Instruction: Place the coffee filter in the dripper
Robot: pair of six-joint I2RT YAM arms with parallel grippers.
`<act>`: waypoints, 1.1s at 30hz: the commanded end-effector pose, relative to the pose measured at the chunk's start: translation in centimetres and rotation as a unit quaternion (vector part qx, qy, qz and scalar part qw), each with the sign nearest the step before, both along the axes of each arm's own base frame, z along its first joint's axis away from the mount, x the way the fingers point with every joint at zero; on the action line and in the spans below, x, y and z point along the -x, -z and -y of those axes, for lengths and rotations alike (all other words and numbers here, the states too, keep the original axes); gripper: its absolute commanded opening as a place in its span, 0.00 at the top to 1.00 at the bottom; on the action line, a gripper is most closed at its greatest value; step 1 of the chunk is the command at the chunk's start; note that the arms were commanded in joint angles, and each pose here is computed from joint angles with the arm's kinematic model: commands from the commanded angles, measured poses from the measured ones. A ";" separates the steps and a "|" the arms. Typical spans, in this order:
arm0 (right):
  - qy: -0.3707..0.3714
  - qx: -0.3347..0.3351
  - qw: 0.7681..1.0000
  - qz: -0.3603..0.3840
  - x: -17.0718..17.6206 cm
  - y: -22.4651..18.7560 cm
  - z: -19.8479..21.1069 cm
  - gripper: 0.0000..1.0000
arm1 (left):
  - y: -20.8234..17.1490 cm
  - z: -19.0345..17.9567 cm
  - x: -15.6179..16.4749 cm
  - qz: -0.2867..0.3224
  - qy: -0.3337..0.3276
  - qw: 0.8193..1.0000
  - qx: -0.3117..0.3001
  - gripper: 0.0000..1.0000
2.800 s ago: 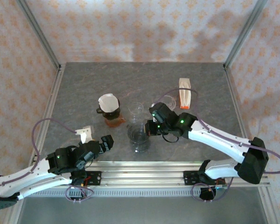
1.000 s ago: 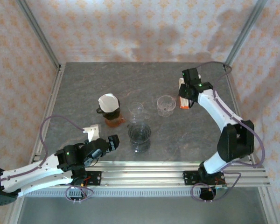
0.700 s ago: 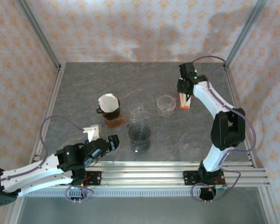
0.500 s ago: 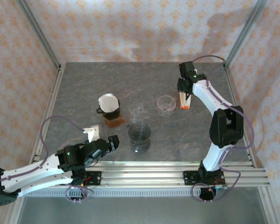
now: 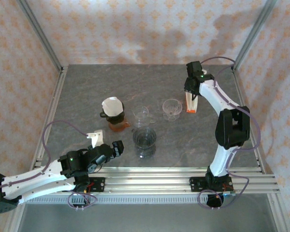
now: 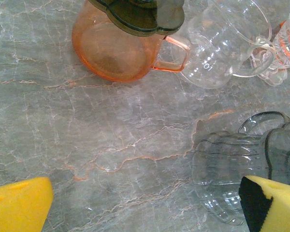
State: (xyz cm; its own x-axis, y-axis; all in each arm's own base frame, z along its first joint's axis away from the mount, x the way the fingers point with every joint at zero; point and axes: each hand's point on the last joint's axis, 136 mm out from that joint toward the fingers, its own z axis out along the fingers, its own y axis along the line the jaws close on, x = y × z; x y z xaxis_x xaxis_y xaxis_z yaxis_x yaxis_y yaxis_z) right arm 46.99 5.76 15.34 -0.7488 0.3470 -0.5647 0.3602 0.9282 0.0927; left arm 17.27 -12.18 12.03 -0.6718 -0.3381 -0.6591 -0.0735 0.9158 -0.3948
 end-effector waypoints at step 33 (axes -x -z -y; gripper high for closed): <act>0.060 -0.001 0.998 -0.005 -0.6 1.6 1.2 0.79 | 1.2 -0.3 -0.4 -0.012 -0.014 1.000 0.006 0.00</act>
State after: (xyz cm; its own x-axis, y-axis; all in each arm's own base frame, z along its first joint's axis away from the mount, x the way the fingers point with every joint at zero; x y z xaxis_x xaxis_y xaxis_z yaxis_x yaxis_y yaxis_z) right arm 47.78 5.68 13.55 -0.7327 0.4200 -0.5355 0.4297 0.8957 0.1145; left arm 17.40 -12.09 11.19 -0.6821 -0.3553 -0.6391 -0.0934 0.9092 -0.4058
